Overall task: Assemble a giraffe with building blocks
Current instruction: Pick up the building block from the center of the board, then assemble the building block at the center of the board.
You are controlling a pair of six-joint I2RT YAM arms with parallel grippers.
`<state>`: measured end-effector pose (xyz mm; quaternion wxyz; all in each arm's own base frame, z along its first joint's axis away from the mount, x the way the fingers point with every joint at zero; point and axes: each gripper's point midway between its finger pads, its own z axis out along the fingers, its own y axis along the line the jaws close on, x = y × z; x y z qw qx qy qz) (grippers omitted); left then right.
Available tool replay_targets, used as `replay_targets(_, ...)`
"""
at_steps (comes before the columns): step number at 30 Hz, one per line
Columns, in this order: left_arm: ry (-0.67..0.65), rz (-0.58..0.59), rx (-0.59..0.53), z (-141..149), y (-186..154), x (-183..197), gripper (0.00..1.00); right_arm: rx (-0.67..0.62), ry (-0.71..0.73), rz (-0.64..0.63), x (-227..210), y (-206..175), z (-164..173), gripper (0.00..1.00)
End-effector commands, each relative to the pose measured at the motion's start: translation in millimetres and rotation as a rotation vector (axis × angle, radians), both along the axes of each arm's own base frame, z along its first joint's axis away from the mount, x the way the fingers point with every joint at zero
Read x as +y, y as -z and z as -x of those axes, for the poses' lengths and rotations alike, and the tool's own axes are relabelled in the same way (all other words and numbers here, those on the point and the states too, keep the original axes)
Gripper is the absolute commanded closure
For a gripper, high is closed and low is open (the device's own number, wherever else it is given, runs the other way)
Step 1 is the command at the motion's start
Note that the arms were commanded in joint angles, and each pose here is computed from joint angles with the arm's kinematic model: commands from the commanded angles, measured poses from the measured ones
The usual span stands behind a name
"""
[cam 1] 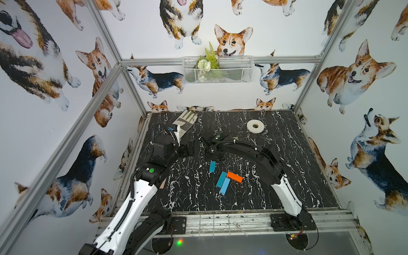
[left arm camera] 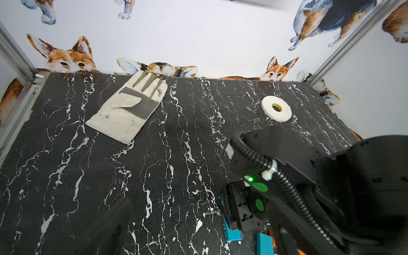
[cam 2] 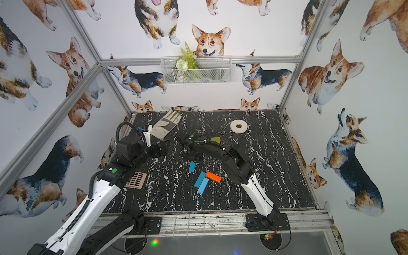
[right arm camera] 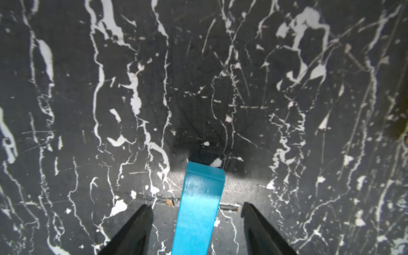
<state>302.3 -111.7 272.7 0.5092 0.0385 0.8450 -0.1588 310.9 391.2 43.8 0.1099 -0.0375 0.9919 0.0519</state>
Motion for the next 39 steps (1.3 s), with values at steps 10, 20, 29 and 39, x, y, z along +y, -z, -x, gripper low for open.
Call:
replay_targets(10, -0.005, 0.021, -0.029, -0.1, -9.3, 0.5, 0.00, 0.033, 0.038, 0.095, -12.6, 21.3, 5.1, 0.36)
replay_targets(20, -0.003, 0.023, -0.031, -0.5, -9.9, -0.1, 0.00, 0.038, 0.039, 0.100, -14.3, 22.8, 6.6, 0.75)
replay_targets(29, 0.002, 0.024, -0.024, -0.4, -7.5, -1.1, 0.00, -0.068, 0.023, 0.148, -44.9, -24.5, -3.7, 0.75)
replay_targets(39, 0.006, 0.027, -0.022, -1.2, -6.3, -2.3, 0.00, -0.051, 0.115, 0.144, -145.5, -30.6, -8.7, 0.74)
